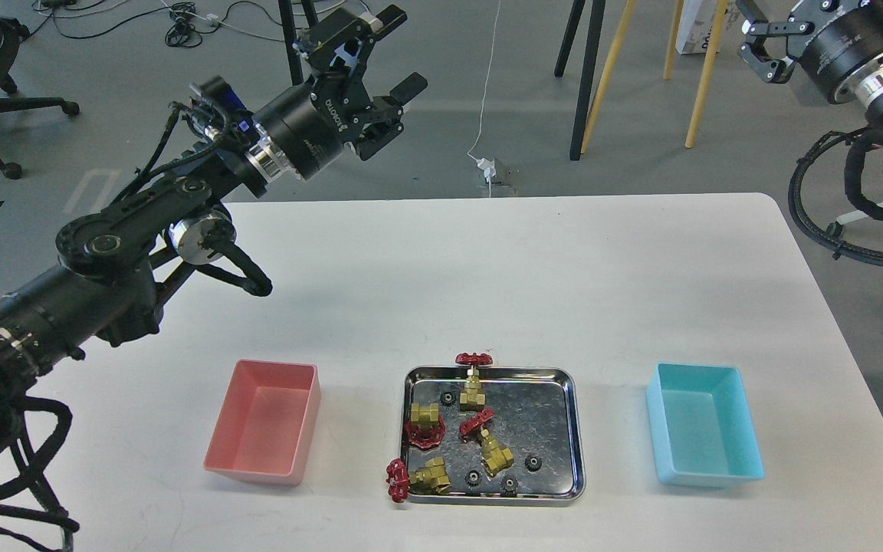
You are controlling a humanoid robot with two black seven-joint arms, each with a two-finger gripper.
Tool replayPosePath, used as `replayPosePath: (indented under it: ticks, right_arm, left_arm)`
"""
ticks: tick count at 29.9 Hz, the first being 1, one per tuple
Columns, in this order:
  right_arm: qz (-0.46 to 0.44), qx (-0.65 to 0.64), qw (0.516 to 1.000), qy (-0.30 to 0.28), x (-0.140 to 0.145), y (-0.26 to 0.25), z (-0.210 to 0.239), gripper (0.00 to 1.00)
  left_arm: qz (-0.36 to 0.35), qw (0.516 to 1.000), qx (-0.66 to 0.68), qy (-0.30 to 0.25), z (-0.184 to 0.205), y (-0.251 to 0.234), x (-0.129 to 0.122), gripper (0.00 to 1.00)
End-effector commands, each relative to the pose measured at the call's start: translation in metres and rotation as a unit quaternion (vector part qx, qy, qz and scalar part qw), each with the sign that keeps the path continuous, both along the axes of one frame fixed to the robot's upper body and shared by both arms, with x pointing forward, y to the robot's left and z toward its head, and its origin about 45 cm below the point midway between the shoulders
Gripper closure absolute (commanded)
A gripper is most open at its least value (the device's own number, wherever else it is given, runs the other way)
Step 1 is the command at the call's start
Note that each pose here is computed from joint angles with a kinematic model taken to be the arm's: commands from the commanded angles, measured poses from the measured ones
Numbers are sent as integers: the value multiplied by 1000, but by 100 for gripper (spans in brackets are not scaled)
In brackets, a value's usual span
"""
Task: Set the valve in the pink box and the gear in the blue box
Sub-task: 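Swing the left gripper out over the table toward the metal tray, then lower the left gripper onto a red-handled brass valve and grasp it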
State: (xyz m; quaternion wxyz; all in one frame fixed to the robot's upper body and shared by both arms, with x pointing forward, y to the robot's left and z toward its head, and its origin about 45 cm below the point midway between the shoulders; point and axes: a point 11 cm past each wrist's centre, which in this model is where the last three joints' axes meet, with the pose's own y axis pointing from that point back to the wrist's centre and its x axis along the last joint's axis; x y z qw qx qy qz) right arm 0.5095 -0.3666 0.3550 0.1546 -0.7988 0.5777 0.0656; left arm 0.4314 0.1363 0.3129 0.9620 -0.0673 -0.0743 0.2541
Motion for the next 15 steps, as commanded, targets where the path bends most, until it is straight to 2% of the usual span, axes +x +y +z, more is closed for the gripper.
replayPosePath:
  ticks: [1, 4, 8, 12, 15]
  right_arm:
    - [-5, 1, 1000, 7, -2, -5, -8, 1]
    - [-11, -1, 1000, 10, -4, -10, -10, 1]
    - [-17, 2, 1000, 21, -8, -15, -22, 1]
    - [-23, 3, 999, 31, -11, -20, -34, 1]
    - [-22, 6, 999, 36, -12, -18, -40, 1]
  left_arm:
    - [-99, 985, 134, -40, -13, -17, -36, 15]
    - [-173, 952, 244, -69, -26, -16, -65, 15]
    - [-220, 890, 368, -153, -29, 0, -93, 15]
    - [-312, 807, 466, -184, -48, 12, -125, 15]
    - [-360, 751, 514, -206, -73, 12, -133, 15]
